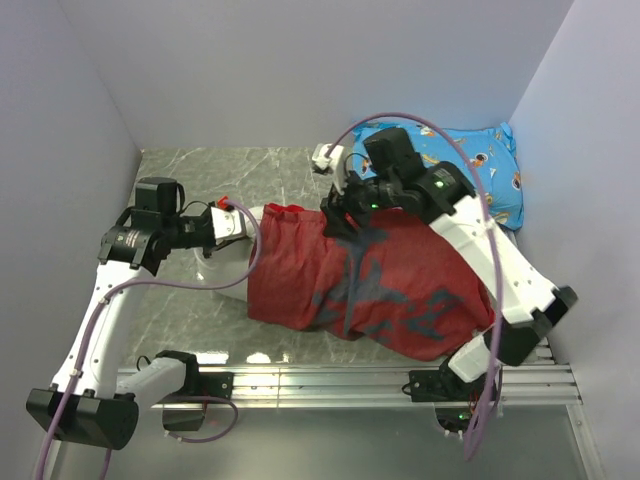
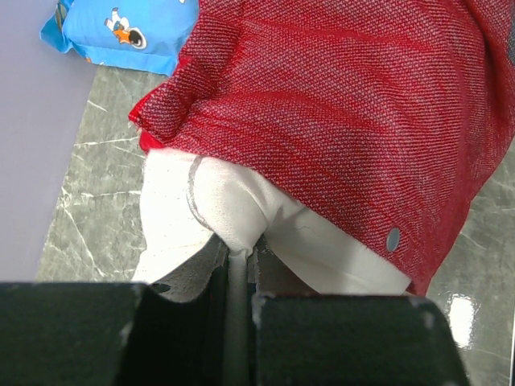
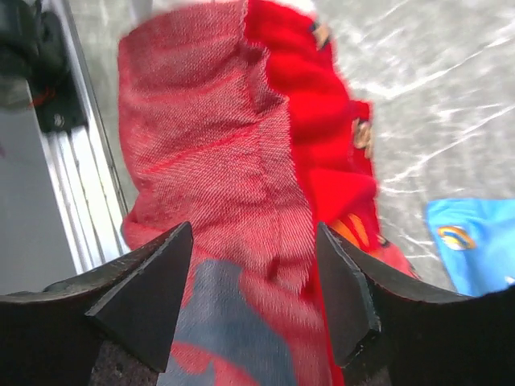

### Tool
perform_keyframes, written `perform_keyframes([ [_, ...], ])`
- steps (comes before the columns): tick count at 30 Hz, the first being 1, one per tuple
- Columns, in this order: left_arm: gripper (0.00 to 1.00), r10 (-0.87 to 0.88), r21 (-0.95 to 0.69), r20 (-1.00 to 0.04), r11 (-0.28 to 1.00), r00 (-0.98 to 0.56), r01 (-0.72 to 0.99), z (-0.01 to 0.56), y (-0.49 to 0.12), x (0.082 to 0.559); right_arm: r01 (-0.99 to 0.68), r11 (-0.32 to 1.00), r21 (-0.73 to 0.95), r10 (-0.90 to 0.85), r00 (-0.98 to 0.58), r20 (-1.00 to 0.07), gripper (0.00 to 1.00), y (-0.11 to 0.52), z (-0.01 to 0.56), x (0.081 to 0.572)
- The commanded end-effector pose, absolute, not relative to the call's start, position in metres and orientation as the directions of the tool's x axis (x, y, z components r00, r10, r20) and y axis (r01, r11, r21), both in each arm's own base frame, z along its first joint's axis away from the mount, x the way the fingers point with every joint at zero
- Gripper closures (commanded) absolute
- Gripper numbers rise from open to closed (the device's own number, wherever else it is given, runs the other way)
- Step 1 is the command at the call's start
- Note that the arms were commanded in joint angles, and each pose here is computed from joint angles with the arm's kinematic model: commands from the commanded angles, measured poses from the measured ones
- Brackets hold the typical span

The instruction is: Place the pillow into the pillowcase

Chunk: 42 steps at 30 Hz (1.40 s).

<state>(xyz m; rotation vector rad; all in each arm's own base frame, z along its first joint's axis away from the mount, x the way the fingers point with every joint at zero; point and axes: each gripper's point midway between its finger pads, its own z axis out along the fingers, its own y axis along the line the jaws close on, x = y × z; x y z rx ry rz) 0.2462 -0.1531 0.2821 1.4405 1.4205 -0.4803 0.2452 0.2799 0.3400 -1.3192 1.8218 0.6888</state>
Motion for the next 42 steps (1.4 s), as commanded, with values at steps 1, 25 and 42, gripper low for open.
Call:
perform_keyframes([
  [1,1.0,0.451,0.404,-0.841,0.155,0.299,0.901,0.3,-0.164,0.244,-0.97,0.243,0.014,-0.613,-0.164,-0.773,0.32,0.286,0.31,0.246],
  [25,1.0,0.319,0.377,-0.895,0.168,0.312,0.911,0.323,-0.195,0.247,-0.919,0.359,0.165,-0.039,-0.191,-0.981,1.0,0.43,0.441,0.294],
  [42,1.0,0.362,0.4,-0.873,0.15,0.326,0.904,0.306,-0.186,0.23,-0.901,0.424,0.095,-0.183,-0.188,-0.965,0.91,0.377,0.421,0.29],
])
